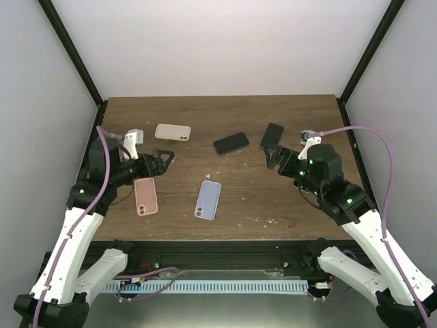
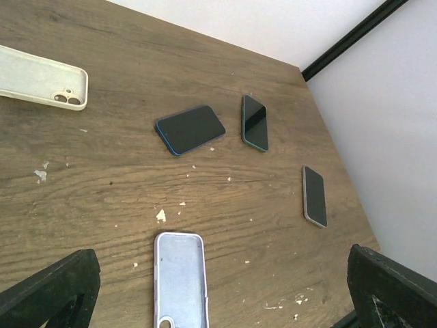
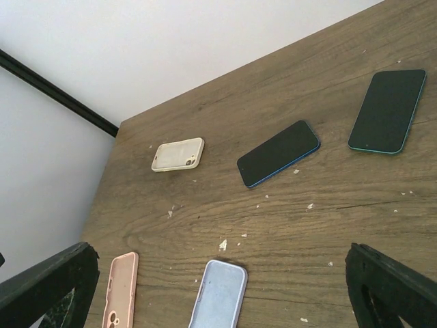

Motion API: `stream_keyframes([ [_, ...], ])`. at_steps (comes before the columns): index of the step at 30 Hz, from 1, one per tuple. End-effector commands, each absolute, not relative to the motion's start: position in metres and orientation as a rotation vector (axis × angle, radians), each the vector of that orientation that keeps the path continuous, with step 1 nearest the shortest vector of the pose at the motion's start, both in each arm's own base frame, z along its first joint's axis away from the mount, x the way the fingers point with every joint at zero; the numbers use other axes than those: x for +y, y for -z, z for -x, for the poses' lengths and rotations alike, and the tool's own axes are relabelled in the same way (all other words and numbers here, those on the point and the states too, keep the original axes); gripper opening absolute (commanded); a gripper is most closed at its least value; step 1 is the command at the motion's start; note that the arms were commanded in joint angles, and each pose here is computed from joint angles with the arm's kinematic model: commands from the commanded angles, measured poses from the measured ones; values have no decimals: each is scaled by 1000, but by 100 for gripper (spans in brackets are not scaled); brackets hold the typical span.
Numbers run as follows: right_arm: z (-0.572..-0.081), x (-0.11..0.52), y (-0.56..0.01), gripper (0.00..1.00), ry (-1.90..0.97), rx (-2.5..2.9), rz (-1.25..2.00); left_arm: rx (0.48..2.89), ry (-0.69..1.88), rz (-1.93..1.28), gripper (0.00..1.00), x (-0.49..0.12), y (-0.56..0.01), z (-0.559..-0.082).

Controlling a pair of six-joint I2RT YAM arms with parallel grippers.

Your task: Put the phone into the phone case

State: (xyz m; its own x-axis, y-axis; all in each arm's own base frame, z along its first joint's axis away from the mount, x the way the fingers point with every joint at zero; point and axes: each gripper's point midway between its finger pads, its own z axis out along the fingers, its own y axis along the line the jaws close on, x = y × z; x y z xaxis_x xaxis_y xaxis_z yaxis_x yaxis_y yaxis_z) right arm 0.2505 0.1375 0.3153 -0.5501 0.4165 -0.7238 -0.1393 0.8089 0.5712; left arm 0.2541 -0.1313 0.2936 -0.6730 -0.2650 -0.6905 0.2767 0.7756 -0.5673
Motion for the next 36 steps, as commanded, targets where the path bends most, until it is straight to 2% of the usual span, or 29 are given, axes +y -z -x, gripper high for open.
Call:
stream_keyframes([
  [1,-247,138,-314,100,-746,2033,-219,2136,834,-6,100,-129,-295,-256],
  [6,-245,137,-318,100,-750,2013,-200,2138,808,36,100,-125,-290,-260],
  [11,-251,130,-318,100,-687,1986,-206,2247,782,62,99,-125,-261,-268],
  [16,-279,109,-277,100,-380,2107,-274,2437,809,114,89,-134,-211,-278],
  [19,-299,89,-249,100,-188,2192,-332,2541,859,117,79,-144,-184,-281],
  [21,-311,74,-233,100,-114,2234,-386,2593,859,133,76,-146,-166,-284],
  [25,-329,41,-205,93,19,2291,-483,2628,917,169,73,-155,-145,-286],
  [28,-339,17,-184,79,56,2330,-529,2646,973,173,72,-166,-128,-283],
  [30,-345,4,-168,74,50,2351,-556,2669,958,167,72,-169,-115,-281],
  [36,-356,-25,-123,73,30,2448,-644,2759,965,148,70,-186,-78,-273],
])
